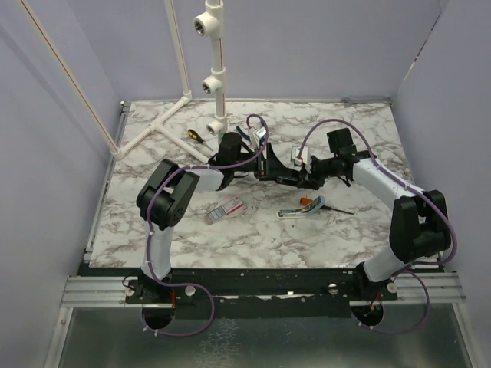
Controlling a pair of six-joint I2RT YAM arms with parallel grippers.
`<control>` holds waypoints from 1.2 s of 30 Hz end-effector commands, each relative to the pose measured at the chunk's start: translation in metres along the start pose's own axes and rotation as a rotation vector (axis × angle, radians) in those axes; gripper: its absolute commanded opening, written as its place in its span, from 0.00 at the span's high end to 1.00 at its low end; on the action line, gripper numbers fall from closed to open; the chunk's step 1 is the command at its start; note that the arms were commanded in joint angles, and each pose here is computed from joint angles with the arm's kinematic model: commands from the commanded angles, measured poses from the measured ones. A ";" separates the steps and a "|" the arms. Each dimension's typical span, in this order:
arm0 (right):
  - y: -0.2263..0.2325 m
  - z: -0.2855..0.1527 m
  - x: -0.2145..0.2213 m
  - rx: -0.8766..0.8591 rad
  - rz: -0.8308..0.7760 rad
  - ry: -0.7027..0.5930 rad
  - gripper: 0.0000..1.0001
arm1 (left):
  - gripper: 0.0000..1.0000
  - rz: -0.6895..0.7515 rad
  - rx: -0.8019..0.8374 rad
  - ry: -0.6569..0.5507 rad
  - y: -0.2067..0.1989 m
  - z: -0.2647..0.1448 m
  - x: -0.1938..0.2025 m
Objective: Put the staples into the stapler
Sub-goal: Close the stapler at the center of the board.
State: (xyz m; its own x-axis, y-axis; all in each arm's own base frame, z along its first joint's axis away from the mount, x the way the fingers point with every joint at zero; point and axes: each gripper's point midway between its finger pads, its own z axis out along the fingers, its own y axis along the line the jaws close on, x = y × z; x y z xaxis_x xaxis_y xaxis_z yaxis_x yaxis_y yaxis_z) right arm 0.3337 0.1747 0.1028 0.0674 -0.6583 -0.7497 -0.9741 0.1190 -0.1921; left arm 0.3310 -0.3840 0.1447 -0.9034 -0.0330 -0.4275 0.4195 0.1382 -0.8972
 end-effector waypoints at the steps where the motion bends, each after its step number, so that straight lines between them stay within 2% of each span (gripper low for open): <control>1: -0.012 -0.005 -0.019 0.050 -0.041 -0.069 0.96 | 0.02 -0.108 0.000 0.067 0.014 -0.002 0.019; 7: -0.011 -0.004 -0.015 0.064 -0.054 -0.065 0.96 | 0.11 -0.139 0.013 0.087 0.011 0.005 0.020; 20: -0.004 0.001 -0.010 0.062 -0.108 -0.045 0.96 | 0.10 -0.201 0.030 0.106 0.010 0.019 0.020; 25: -0.005 0.002 -0.010 0.061 -0.109 -0.042 0.96 | 0.17 -0.213 0.032 0.118 0.011 0.022 0.025; 28: -0.005 0.002 -0.009 0.060 -0.106 -0.041 0.96 | 0.30 -0.208 0.035 0.130 0.011 0.024 0.030; 30: -0.005 0.003 -0.008 0.063 -0.102 -0.040 0.96 | 0.48 -0.191 0.046 0.142 0.010 0.025 0.035; 31: -0.005 0.003 -0.008 0.065 -0.100 -0.039 0.96 | 0.64 -0.186 0.056 0.151 0.009 0.026 0.038; 32: -0.005 0.003 -0.007 0.066 -0.096 -0.038 0.96 | 0.85 -0.184 0.064 0.163 0.007 0.026 0.041; 33: -0.005 0.003 -0.006 0.068 -0.095 -0.037 0.96 | 1.00 -0.184 0.065 0.167 0.007 0.027 0.042; 36: -0.004 0.004 -0.005 0.071 -0.094 -0.035 0.96 | 1.00 -0.173 0.074 0.173 0.004 0.026 0.044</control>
State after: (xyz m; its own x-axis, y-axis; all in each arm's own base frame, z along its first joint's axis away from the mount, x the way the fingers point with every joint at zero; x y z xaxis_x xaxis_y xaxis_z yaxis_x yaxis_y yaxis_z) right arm 0.3289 0.1736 0.0876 0.1008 -0.6681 -0.7373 -0.9665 0.1100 -0.2319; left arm 0.3138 -0.4039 0.1152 -0.9762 0.0484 -0.2114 0.2159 0.1231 -0.9686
